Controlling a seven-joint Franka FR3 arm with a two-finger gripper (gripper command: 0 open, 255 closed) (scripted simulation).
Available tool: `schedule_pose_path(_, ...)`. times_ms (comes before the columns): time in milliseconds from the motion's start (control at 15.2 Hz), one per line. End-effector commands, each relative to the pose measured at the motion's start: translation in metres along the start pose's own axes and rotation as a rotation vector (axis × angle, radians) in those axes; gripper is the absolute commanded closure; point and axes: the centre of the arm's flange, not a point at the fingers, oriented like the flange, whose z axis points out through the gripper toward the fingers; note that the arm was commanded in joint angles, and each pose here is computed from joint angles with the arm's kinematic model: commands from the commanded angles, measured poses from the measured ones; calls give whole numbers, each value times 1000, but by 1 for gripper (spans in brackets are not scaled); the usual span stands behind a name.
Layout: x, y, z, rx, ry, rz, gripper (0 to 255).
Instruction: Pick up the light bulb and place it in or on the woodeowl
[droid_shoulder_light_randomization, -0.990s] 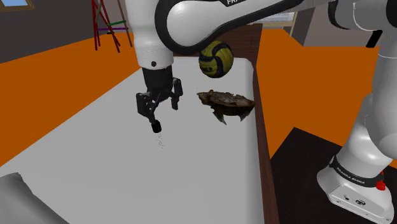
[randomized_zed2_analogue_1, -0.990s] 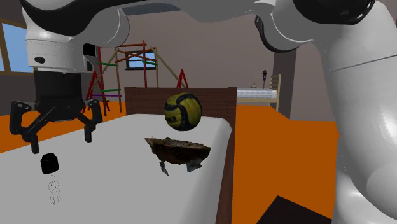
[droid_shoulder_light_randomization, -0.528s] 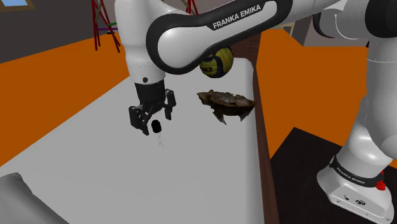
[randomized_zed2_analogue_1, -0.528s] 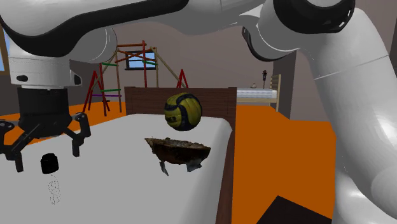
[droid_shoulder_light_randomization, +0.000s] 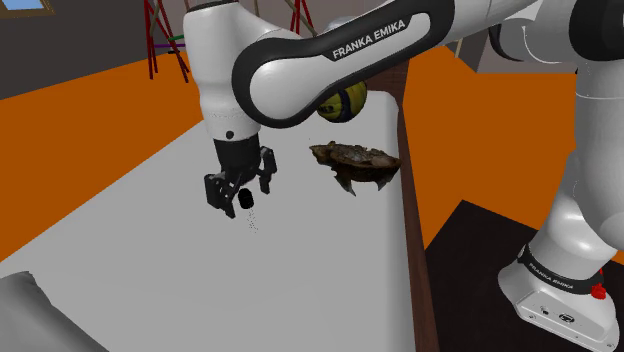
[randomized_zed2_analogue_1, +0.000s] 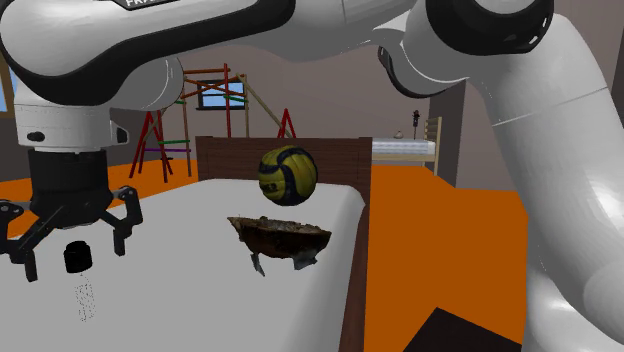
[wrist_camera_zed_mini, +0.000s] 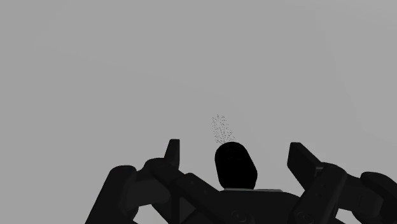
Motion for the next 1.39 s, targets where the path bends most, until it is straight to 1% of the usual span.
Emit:
schedule_pose_path(0,0,0,0,0,0,0,0)
schedule_pose_path(66,0,0,0,0,0,0,0)
schedule_pose_path(132,0,0,0,0,0,0,255)
schedule_pose_path(726,0,0,0,0,0,0,255)
schedule_pose_path(1320,2,-2,-47,0,0,0,255)
